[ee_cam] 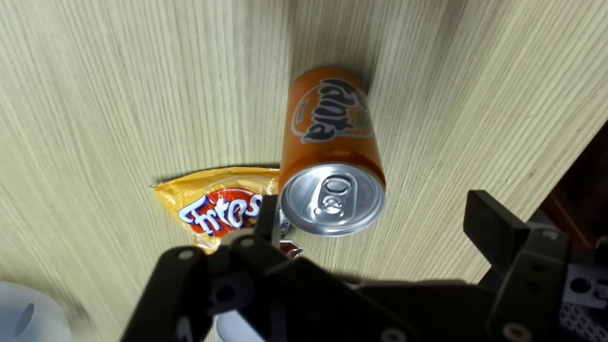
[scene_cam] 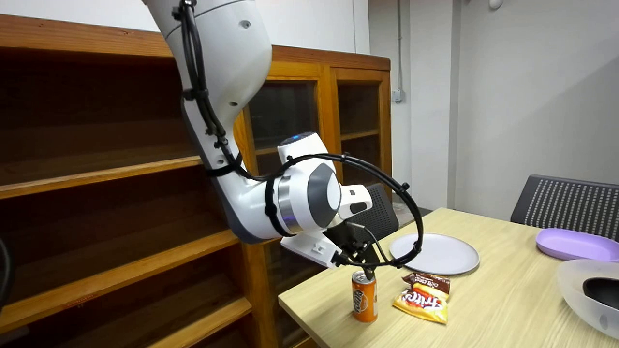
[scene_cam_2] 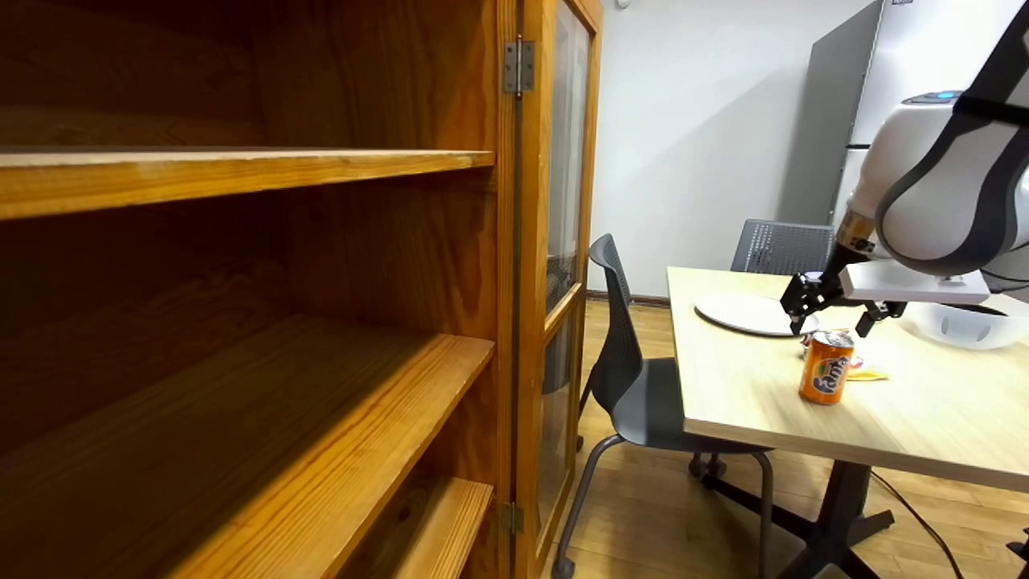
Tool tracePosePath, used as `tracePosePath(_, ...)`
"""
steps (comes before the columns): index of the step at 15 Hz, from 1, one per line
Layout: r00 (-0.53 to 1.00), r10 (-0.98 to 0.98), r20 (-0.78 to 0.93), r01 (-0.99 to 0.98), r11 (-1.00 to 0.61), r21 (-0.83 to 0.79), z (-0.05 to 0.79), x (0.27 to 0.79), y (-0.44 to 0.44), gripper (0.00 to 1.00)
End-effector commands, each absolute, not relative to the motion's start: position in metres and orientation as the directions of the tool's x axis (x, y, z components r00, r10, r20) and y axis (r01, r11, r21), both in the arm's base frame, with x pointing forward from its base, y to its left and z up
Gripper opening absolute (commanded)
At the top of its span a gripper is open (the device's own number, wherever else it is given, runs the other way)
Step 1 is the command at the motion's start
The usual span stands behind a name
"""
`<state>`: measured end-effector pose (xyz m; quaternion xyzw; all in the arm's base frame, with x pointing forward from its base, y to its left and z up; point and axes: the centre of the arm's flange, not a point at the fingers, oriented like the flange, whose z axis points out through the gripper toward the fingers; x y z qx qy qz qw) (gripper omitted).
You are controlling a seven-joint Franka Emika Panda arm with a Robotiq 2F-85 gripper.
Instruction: Put the orange can on the second shelf from the top
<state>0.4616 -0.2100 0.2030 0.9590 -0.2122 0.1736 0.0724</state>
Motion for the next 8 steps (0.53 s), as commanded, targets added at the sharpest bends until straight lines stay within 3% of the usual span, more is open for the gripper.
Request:
tracePosePath(1,0.833,-0.4,0.382,-0.457,-0.887,0.067,0.1897,0.4698,-0.2076,1.0)
tracePosePath(8,0.826,-0.422,0.374,-0.48,-0.875,0.071,0.1817,0.4641,-0.2135,1.0)
